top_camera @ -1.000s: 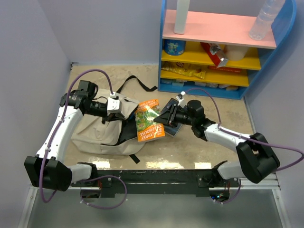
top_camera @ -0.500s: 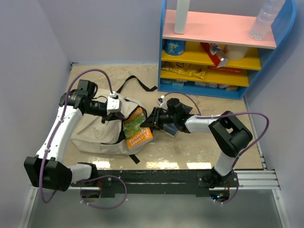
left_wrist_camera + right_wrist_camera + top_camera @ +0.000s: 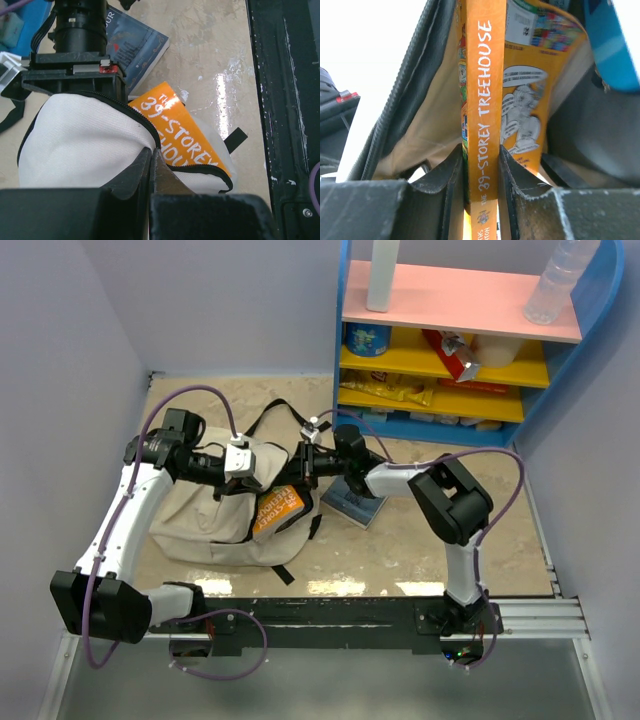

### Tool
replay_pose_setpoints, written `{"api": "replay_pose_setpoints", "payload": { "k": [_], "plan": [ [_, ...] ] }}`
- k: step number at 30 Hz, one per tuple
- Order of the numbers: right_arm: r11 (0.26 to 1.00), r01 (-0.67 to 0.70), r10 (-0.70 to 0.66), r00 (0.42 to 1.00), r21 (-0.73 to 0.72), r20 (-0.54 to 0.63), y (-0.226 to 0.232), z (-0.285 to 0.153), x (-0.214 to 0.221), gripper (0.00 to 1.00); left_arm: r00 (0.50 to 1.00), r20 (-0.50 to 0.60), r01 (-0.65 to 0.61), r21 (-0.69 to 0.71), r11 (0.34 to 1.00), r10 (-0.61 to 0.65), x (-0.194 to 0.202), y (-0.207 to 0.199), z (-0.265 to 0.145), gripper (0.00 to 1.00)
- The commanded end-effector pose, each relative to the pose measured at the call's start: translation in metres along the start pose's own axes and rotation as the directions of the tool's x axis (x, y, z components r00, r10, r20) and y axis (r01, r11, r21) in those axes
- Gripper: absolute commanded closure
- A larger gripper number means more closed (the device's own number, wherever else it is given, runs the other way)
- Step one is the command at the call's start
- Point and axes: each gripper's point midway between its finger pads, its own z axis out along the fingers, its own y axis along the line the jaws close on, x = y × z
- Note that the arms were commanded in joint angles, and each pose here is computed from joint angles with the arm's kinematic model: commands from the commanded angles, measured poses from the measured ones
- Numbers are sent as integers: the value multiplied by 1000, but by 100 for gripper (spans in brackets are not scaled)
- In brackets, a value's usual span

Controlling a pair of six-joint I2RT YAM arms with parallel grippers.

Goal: Pack the student bag
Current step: Place the book in the student bag.

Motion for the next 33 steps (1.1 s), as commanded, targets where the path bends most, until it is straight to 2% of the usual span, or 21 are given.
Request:
{"api": "replay_pose_setpoints", "payload": {
  "k": [1,5,6,8,9,10,12,13,16,17,18,19,20,21,23,24,26,28,29,31,33],
  "plan": [
    [966,97,-91,995,-239,35,64,13,-24,100,991,103,-82,-4,997,82,-31,-3,-5,100],
    [958,135,-110,988,-254,111,79,24,-51,100,992,95,-81,-4,997,81,-30,-4,-6,100],
    [969,115,-84,986,-221,144,73,30,-59,100,992,92,-82,-5,997,82,-29,-5,-6,100],
    [971,181,-148,969,-159,198,75,38,-73,100,992,95,-79,-4,997,79,-29,-5,-6,100],
    [993,115,-103,969,-40,224,51,42,-82,100,992,96,-79,-4,997,79,-30,-5,-6,100],
    [983,184,-183,948,21,262,54,38,-89,100,992,96,-77,-2,997,77,-30,-6,-6,100],
    [971,185,-223,928,150,298,44,28,-94,100,992,95,-81,-4,997,81,-30,-7,-7,100],
    [953,223,-287,882,205,374,56,14,-106,100,992,93,-83,-3,997,83,-29,-8,-6,100],
    [953,199,-280,863,227,421,54,-1,-102,100,992,89,-87,-7,996,87,-26,-7,-5,100],
    [960,179,-257,866,215,429,51,-7,-96,100,992,89,-84,-5,996,84,-25,-7,-5,100],
    [967,211,-254,850,144,460,66,-8,-98,100,992,98,-81,-3,997,81,-27,-7,-4,100],
    [986,155,-166,862,64,479,72,-11,-97,100,992,101,-79,0,997,78,-28,-6,-4,100],
    [992,121,-117,887,21,446,62,-9,-87,100,992,104,-77,-1,997,76,-29,-6,-5,100],
    [985,158,-112,886,-64,450,79,-10,-87,100,991,107,-83,2,997,83,-31,-5,-5,100],
    [984,84,-15,918,-158,397,81,-9,-76,100,990,107,-97,15,995,95,-33,-11,-7,100],
    [965,121,-19,916,-233,400,93,-12,-73,100,985,112,-136,19,991,133,-34,-12,-7,100],
    [949,59,64,925,-309,374,93,-17,-64,100,985,114,-138,42,990,133,-34,-21,-8,100],
    [923,78,85,914,-377,396,108,-29,-61,100,983,114,-148,39,988,143,-34,-23,-8,100],
    [923,61,110,905,-380,411,99,-33,-56,100,983,114,-149,40,988,143,-33,-24,-8,100],
    [885,82,157,874,-457,459,113,-49,-56,100,983,118,-145,44,988,139,-33,-23,-7,100],
    [879,74,198,842,-471,502,106,-59,-52,100,984,124,-137,47,989,130,-33,-22,-7,100]
  ]
}}
